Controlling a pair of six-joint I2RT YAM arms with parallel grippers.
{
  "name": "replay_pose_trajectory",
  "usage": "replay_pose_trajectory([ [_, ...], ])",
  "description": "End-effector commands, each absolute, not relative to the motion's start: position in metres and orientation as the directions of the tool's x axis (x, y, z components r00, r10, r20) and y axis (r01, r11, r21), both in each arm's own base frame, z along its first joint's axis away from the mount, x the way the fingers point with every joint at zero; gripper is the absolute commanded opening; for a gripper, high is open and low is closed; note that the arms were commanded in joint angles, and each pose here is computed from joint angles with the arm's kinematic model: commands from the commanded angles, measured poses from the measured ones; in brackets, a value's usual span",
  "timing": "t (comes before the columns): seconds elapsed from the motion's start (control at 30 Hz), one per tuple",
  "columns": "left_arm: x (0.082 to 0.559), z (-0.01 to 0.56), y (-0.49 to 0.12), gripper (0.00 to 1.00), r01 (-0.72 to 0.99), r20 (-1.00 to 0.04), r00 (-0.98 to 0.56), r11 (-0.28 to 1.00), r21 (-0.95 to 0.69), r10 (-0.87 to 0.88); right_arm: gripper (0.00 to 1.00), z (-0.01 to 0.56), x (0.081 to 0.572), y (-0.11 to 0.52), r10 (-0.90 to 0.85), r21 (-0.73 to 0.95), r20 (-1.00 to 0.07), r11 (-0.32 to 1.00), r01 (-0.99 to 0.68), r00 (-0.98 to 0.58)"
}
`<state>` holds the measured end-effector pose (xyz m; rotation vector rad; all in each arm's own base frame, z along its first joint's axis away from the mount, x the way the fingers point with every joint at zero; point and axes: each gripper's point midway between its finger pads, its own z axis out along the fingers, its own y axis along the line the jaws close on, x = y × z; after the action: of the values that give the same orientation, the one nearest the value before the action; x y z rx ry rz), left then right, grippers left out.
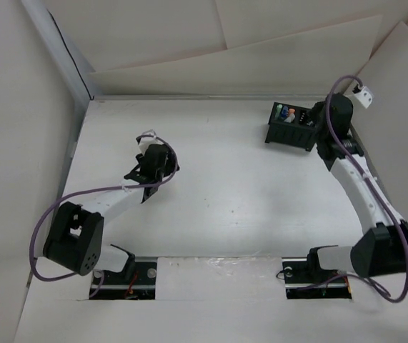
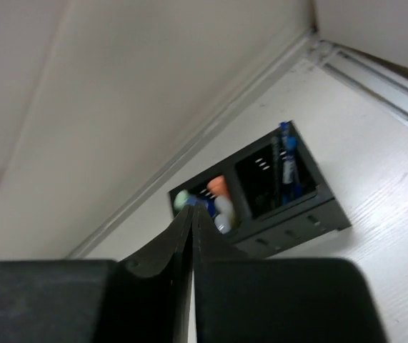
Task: Sort the stationery into containers
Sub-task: Place the pen in the storage box, then pick up the pen from the center of the board.
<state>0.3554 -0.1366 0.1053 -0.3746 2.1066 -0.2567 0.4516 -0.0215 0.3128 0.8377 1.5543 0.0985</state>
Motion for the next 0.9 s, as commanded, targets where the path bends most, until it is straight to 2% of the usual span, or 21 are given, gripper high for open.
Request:
replay_pose_trajectory([
  [0.0, 0.362, 0.106, -0.114, 0.60, -0.260, -0.777, -0.482, 0.913, -0.314, -0.405, 0.00, 0.312, 0.438, 0.031, 0.628, 0.606, -0.778, 0.755, 0.250, -0.012],
  [0.17, 0.368, 0.094, -0.086, 0.60, -0.334, -0.745, -0.502, 0.893, -0.301, -0.439, 0.00, 0.290, 0.409, 0.065, 0.644, 0.631, -0.754, 0.765, 0.130, -0.131],
  [0.3, 0.371, 0.090, -0.080, 0.58, -0.340, -0.736, -0.514, 0.892, -0.297, -0.441, 0.00, 0.280, 0.403, 0.078, 0.586, 0.582, -0.790, 0.810, 0.080, -0.181],
  [0.57, 0.375, 0.082, -0.069, 0.50, -0.394, -0.730, -0.533, 0.889, -0.233, -0.428, 0.08, 0.273, 0.394, 0.079, 0.572, 0.584, -0.786, 0.811, 0.020, -0.234],
  [0.73, 0.376, 0.064, -0.064, 0.41, -0.413, -0.715, -0.565, 0.891, -0.189, -0.413, 0.08, 0.273, 0.393, 0.073, 0.576, 0.587, -0.785, 0.810, 0.025, -0.230],
  [0.87, 0.376, 0.059, -0.064, 0.41, -0.417, -0.706, -0.578, 0.892, -0.176, -0.409, 0.08, 0.272, 0.389, 0.075, 0.575, 0.592, -0.780, 0.806, 0.005, -0.246],
])
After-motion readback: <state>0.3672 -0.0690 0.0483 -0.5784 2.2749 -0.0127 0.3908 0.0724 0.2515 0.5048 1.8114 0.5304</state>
